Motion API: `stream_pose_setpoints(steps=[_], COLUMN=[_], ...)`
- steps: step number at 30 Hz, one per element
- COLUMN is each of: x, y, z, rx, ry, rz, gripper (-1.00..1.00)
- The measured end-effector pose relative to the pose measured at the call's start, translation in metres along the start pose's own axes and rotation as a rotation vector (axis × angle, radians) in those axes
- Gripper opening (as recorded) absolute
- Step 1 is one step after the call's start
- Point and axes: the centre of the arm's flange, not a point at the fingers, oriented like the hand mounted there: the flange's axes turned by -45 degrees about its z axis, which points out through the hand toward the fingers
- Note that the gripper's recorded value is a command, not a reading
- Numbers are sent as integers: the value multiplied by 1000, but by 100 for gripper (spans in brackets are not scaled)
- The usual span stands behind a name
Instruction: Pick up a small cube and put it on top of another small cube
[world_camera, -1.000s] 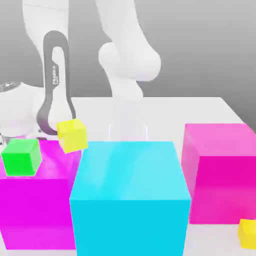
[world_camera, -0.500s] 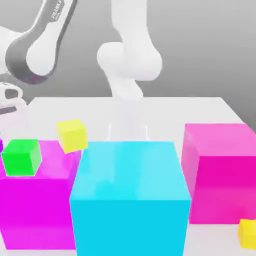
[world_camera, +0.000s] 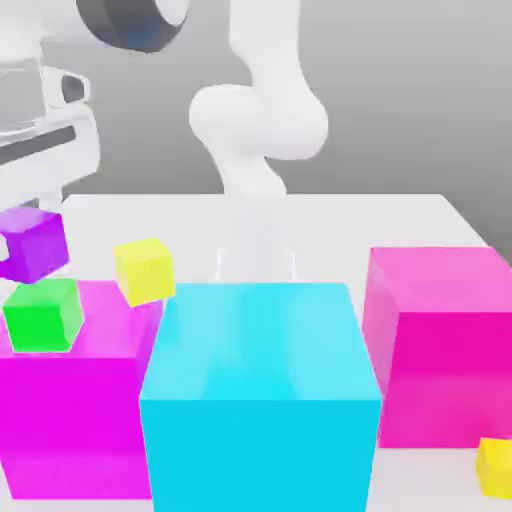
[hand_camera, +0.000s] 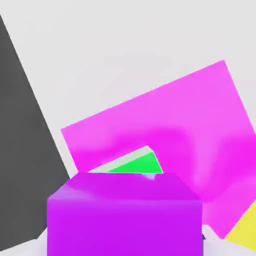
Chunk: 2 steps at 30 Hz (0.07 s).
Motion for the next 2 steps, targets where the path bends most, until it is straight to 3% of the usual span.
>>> stream_pose_setpoints(steps=[2], x=[0], y=[0], z=[0], rx=[0], ry=[0], rz=[0], gripper=[100])
